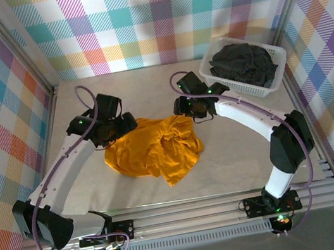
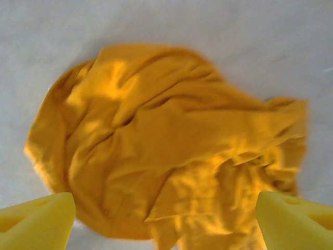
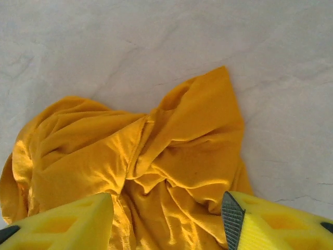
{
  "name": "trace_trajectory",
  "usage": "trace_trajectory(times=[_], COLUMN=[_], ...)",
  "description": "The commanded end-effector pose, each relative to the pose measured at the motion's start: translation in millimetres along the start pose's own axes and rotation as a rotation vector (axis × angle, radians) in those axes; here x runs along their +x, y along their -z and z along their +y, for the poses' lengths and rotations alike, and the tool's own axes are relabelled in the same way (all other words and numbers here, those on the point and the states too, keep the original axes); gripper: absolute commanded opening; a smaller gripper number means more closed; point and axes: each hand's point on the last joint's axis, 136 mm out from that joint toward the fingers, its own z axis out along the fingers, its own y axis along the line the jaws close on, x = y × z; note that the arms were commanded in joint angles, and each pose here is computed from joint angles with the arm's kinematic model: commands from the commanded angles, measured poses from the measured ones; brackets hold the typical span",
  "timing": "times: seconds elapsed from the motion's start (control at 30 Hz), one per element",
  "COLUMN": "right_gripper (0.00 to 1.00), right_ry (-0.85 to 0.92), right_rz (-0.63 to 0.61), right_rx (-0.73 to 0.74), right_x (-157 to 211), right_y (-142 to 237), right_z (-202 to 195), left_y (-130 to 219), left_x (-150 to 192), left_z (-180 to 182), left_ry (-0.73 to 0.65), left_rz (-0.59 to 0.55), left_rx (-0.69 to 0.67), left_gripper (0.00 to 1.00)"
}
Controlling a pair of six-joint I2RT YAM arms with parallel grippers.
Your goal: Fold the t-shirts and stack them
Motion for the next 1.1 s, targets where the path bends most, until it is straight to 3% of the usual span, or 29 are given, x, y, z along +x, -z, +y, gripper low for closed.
trace_trajectory(times=[0.0,0.1,0.17,0.47,0.67,0.83,0.9,0.93,1.0,1.07], right_gripper=[0.57,0.57,0.58,0.58,0.56,0.57,0.57,0.56,0.54,0.48], right_ry=[0.024,0.039,0.016,-0.288,-0.405,-0.4,-0.388,-0.383,-0.381,-0.369], right_rz=[0.06,0.171,0.207,0.323,0.435,0.519,0.553,0.562,0.584,0.578], right_rx=[-0.135,-0.133,-0.118,-0.006,0.038,0.022,0.018,0.017,0.02,0.05], right_x=[14,40,50,73,114,143,153,156,162,163], right_y=[5,-20,-35,-52,-41,-36,-38,-40,-46,-54], right_z=[25,29,23,-41,-61,-56,-52,-50,-49,-54], left_y=[-28,-56,-69,-90,-98,-118,-127,-130,-136,-135], left_x=[32,55,66,112,141,137,128,123,115,104], left_z=[44,67,70,92,91,81,72,68,62,58], left_ry=[0.187,0.41,0.475,0.586,0.625,0.679,0.69,0.692,0.696,0.691], left_rz=[0.163,0.286,0.334,0.447,0.472,0.437,0.413,0.401,0.378,0.358], left_rx=[-0.105,-0.09,-0.076,-0.188,-0.215,-0.15,-0.102,-0.083,-0.053,-0.037], left_gripper=[0.88,0.83,0.82,0.76,0.74,0.68,0.6,0.51,0.23,0.02])
